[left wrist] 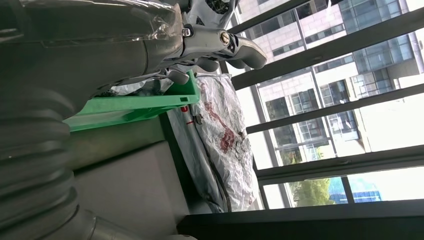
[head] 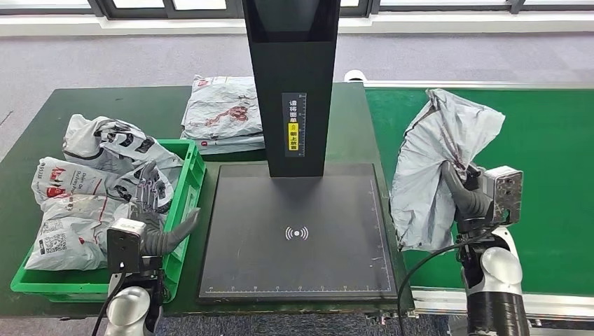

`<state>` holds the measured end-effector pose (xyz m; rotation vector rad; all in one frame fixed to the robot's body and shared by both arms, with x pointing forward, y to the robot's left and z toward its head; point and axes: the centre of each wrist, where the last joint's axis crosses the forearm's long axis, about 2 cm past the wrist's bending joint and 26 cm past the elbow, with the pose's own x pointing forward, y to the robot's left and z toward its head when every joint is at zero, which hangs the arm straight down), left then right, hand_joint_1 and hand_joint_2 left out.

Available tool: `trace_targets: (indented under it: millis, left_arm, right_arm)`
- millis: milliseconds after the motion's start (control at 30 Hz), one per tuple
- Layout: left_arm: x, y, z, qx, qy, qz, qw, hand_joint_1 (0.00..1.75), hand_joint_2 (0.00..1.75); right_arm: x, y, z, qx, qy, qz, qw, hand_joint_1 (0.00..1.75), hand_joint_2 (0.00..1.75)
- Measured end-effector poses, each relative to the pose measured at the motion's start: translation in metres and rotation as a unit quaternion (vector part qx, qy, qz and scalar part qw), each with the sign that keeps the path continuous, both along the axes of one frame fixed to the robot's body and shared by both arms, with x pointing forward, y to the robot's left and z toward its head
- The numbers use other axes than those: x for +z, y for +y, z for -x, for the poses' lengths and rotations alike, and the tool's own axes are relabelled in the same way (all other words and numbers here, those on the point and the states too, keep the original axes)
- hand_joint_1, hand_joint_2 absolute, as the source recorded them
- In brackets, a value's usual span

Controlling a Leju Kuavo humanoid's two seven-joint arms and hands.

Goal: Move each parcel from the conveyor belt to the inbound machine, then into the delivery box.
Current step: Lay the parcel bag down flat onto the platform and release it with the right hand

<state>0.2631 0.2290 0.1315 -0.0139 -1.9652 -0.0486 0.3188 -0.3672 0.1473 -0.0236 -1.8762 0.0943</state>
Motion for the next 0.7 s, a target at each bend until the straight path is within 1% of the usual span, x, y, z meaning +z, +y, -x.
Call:
trace_targets:
  millis: [233, 333, 400, 500, 600, 700]
  left_arm:
    - [0.001, -0.003, -0.001, -0.002, 0.001, 0.000, 1.000, 0.00, 1.75]
    - [0.002, -0.007, -0.004, -0.009, 0.001, 0.000, 1.000, 0.00, 1.75]
    - [0.004, -0.010, -0.006, -0.013, 0.001, 0.002, 1.000, 0.00, 1.75]
    - [0.006, -0.015, -0.009, -0.018, -0.001, 0.006, 1.000, 0.00, 1.75]
    - [0.009, -0.019, -0.011, -0.024, -0.003, 0.008, 1.000, 0.00, 1.75]
    - [0.010, -0.023, -0.011, -0.030, -0.003, 0.009, 1.000, 0.00, 1.75]
  right_arm:
    - [0.010, 0.007, -0.002, -0.015, -0.017, 0.019, 1.000, 1.75, 1.75]
    - [0.019, 0.020, -0.009, -0.018, -0.014, 0.040, 0.999, 1.75, 1.75]
    - [0.027, 0.037, -0.019, -0.012, -0.009, 0.055, 0.998, 1.75, 1.75]
    - [0.034, 0.069, -0.039, 0.017, -0.001, 0.065, 0.998, 1.75, 1.75]
    - [0.034, 0.107, -0.057, 0.059, 0.017, 0.070, 0.996, 1.75, 1.75]
    - [0.029, 0.144, -0.066, 0.099, 0.040, 0.085, 0.991, 1.75, 1.75]
